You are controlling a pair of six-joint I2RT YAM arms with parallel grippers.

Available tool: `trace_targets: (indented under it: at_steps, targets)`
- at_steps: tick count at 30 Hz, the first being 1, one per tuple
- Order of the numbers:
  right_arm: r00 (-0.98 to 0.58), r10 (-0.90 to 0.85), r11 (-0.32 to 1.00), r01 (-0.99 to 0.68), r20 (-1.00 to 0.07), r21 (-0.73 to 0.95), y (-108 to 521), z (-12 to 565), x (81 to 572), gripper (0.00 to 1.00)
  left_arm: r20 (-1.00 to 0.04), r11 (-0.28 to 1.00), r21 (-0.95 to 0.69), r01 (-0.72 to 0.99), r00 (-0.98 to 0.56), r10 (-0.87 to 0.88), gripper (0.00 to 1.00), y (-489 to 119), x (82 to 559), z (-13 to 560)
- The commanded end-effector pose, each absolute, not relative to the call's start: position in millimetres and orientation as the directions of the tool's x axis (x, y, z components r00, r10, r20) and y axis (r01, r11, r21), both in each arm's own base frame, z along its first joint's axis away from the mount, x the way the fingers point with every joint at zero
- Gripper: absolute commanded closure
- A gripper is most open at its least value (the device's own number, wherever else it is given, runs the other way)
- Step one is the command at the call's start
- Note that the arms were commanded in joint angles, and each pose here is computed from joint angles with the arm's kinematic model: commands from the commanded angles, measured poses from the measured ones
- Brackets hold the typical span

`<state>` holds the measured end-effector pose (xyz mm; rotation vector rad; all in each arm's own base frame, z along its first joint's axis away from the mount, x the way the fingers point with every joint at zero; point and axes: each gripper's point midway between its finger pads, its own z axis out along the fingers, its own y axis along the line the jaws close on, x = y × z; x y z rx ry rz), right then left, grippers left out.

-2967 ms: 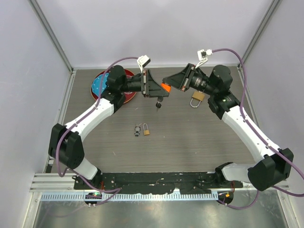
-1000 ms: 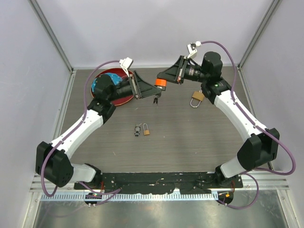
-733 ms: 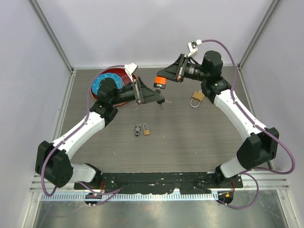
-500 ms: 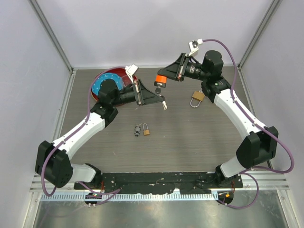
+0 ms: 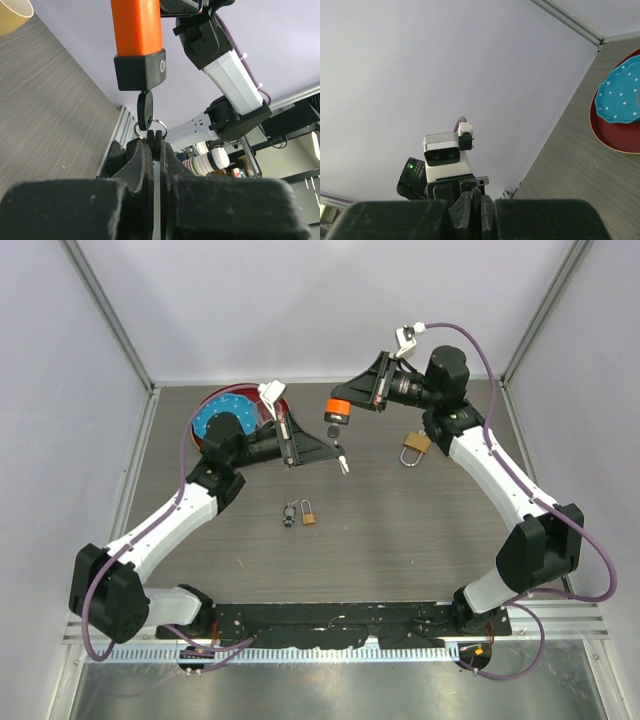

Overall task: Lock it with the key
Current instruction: Place the lock at the center of the board.

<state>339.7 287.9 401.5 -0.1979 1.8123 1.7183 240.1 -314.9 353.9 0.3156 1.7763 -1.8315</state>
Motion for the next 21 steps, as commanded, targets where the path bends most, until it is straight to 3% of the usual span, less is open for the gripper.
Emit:
trace_targets:
  at_steps: [1,14,21]
  targets:
    - [-0.711,0.378,0.096,-0.608,-0.594,0.788,280.1,442.8,346.7,0.98,-0.563,-0.018,-0.818,0.576,-0.805,-0.185,1.0,-312.4,211.8,362.1]
    - [-0.72,0.366,0.089,-0.603,-0.589,0.793,280.9,437.2,350.4,0.98,-0.518,0.011,-0.853,0.522,-0.844,-0.141,1.0,-311.7,185.9,327.4]
    - [-0.775,0.28,0.207,-0.527,-0.566,0.824,280.1,358.8,351.7,0.98,-0.498,0.182,-0.863,0.472,-0.855,-0.145,1.0,-307.5,201.3,291.6]
